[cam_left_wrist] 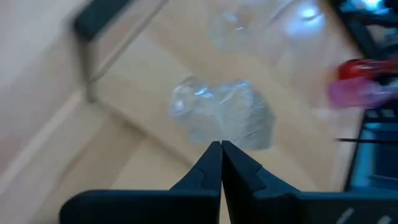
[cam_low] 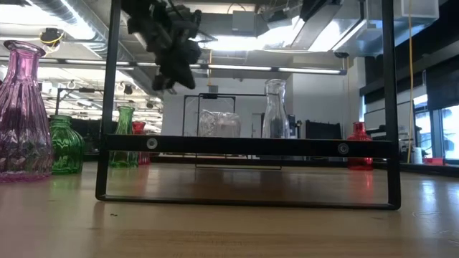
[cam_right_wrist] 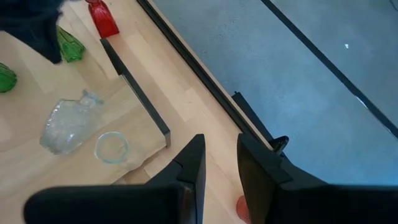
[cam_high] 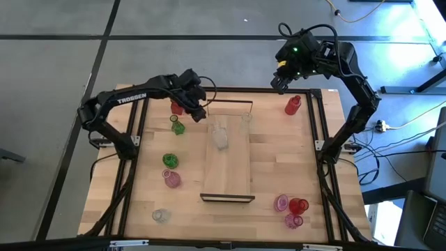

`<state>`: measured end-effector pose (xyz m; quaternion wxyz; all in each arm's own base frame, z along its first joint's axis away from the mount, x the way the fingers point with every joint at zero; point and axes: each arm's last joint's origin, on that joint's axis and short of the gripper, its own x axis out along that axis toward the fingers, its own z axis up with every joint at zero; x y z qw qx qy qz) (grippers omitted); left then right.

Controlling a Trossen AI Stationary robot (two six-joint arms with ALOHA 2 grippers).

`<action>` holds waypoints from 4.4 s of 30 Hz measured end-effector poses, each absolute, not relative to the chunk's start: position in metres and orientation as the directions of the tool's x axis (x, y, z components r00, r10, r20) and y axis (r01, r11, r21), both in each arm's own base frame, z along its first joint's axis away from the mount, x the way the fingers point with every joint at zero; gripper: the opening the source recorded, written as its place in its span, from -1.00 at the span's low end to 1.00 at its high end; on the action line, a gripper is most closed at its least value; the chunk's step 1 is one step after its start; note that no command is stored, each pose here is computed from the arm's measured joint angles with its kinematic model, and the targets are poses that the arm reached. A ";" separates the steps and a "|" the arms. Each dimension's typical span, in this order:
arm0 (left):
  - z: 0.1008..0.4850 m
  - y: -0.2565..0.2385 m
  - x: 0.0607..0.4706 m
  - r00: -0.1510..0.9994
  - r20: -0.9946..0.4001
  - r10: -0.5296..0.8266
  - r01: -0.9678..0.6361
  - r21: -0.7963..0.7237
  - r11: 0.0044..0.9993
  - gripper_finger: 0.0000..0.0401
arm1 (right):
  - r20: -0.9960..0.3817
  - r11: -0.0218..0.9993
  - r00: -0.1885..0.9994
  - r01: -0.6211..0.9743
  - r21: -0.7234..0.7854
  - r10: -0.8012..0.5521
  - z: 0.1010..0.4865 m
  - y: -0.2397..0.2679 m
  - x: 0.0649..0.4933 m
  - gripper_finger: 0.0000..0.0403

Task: Sort vases onto shelf
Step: Put the top transparent vase aligned with the other transparent vase on the shelf

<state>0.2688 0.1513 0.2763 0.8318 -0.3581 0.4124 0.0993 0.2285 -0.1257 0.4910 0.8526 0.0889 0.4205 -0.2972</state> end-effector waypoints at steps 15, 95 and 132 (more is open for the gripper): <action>0.236 0.168 0.287 0.697 -0.697 -0.166 -0.413 -0.580 0.702 -0.28 | -0.771 0.811 0.476 0.579 -0.088 -0.423 0.491 -0.125 0.229 -0.62; 0.219 0.117 0.305 0.498 -0.863 -0.084 -0.696 -0.456 0.555 -0.31 | -0.772 0.816 0.481 0.573 -0.083 -0.417 0.491 -0.125 0.228 -0.62; 0.200 0.104 0.272 0.547 -0.812 -0.206 -0.693 -0.577 0.432 -0.31 | -0.772 0.820 0.484 0.567 -0.081 -0.411 0.491 -0.125 0.228 -0.62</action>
